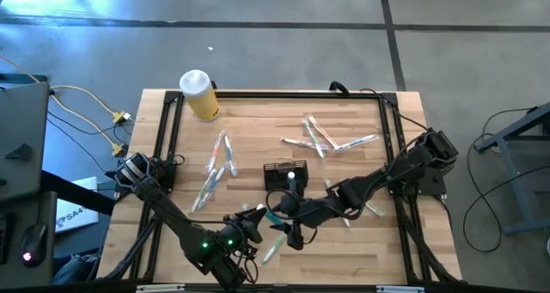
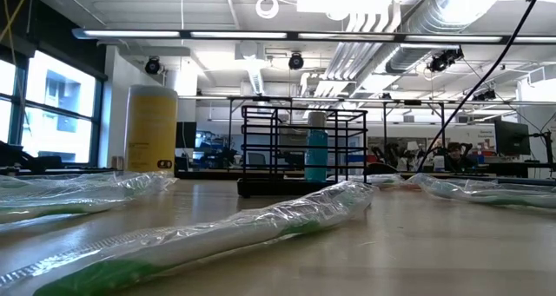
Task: Pick & Place toothbrushing station
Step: Put the blue mouthwash into the wire organizer
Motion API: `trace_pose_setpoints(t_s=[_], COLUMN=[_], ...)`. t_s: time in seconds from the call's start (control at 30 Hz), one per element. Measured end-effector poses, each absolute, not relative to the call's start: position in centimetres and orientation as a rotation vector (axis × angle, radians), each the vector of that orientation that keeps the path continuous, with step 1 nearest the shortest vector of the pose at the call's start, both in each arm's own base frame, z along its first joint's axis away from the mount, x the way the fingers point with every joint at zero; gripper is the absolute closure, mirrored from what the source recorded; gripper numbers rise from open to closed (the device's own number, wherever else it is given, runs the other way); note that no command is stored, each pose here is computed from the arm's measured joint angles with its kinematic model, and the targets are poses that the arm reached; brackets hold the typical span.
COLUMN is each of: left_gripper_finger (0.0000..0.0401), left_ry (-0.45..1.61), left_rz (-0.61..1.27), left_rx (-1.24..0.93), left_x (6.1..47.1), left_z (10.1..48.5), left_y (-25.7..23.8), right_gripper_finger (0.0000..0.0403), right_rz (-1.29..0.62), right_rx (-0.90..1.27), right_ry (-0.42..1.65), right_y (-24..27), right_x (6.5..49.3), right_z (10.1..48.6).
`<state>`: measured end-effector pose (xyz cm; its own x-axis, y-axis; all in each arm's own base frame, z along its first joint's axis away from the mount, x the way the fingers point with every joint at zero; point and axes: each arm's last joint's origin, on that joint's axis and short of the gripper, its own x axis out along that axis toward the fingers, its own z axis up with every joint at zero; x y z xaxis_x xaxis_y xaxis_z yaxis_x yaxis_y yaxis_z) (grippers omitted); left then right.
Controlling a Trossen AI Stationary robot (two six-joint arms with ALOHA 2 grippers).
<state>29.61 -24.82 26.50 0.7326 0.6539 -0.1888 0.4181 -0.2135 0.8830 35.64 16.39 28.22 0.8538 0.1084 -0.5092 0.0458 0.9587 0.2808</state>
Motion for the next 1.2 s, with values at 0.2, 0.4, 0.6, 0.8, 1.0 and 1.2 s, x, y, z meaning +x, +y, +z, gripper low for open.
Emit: trace_pose_setpoints(t_s=[0.2,0.4,0.6,0.8,1.0,1.2], left_gripper_finger=[0.0321,0.0321,0.0321,0.0281,0.0226,0.0212], left_ry=[0.83,0.816,0.812,0.805,0.781,0.756], left_rz=[0.283,0.299,0.306,0.318,0.33,0.36], left_rx=[1.846,1.826,1.823,1.809,1.721,1.64], left_x=[29.58,29.69,29.75,29.79,29.83,29.77], left_z=[26.52,26.61,26.63,26.67,26.65,26.64], left_y=[-24.83,-24.97,-25.0,-25.04,-25.07,-25.08], right_gripper_finger=[0.0219,0.0288,0.0343,0.0339,0.0348,0.0349], right_rz=[0.064,0.077,0.072,0.077,0.08,0.073], right_rx=[0.304,0.311,0.314,0.299,0.266,0.259], right_ry=[0.563,0.577,0.589,0.595,0.609,0.615], right_y=[16.08,15.84,15.6,15.55,15.52,15.48], right_x=[35.8,35.88,35.93,35.86,35.81,35.77], right_z=[28.2,28.14,28.03,28.04,27.85,27.79])
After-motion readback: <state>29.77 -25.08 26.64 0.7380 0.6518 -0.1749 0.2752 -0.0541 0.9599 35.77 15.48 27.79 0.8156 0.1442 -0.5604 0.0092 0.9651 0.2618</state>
